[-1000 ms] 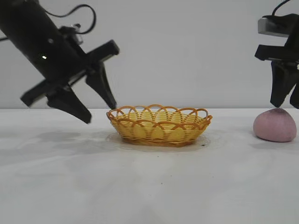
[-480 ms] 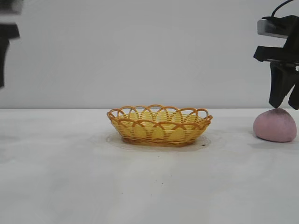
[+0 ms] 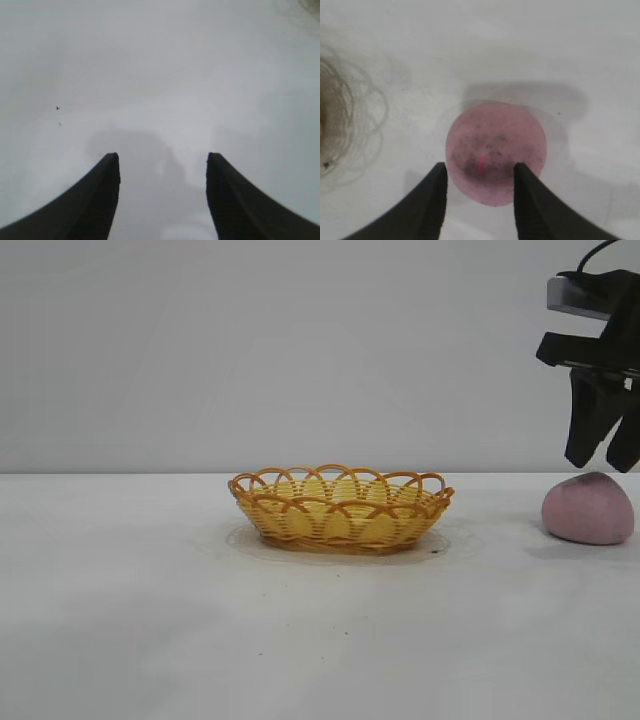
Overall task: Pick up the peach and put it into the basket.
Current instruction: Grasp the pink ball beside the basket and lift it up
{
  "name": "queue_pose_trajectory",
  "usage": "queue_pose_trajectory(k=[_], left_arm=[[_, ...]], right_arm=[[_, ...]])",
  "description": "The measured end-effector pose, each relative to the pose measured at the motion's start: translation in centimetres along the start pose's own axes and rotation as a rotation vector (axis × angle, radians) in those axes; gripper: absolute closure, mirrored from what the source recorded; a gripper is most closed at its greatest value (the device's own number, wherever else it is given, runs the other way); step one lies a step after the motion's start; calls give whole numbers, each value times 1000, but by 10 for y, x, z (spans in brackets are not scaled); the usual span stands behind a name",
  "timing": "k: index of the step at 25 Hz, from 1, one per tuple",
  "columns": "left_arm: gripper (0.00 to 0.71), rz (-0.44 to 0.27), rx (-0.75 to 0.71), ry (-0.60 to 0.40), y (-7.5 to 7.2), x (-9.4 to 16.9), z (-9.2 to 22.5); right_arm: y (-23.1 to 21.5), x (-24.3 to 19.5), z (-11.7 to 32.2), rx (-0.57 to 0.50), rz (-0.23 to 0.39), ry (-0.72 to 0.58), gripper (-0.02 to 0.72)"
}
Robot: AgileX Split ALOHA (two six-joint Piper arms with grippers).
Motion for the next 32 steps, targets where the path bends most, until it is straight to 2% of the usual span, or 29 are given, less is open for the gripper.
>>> queue_pose_trajectory(k=[5,16,29,32], left_arm=[[371,2,-23,-12,5,14,39],[371,48,-23,-375,10,57,67],[371,47,-23,-383,11,58,69],[371,19,1,-386,11,58,69]], right_arm=[[1,0,1,6,-5,5,433],[1,0,1,14,-7,8,433],[0,0,0,16,0,-1,433],[0,0,0,20,0,-1,433]])
Point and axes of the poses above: a point on each arm's last joint axis where the gripper is mounted, x pointing back along that axis away from the gripper, y along the wrist's bending axis when the last joint is at zero, z = x × y, the point moved 4 cm from there along -x, pointing out along that axis toward the gripper, and after that the axes turned 9 degrees about x, right-handed, at the moved point
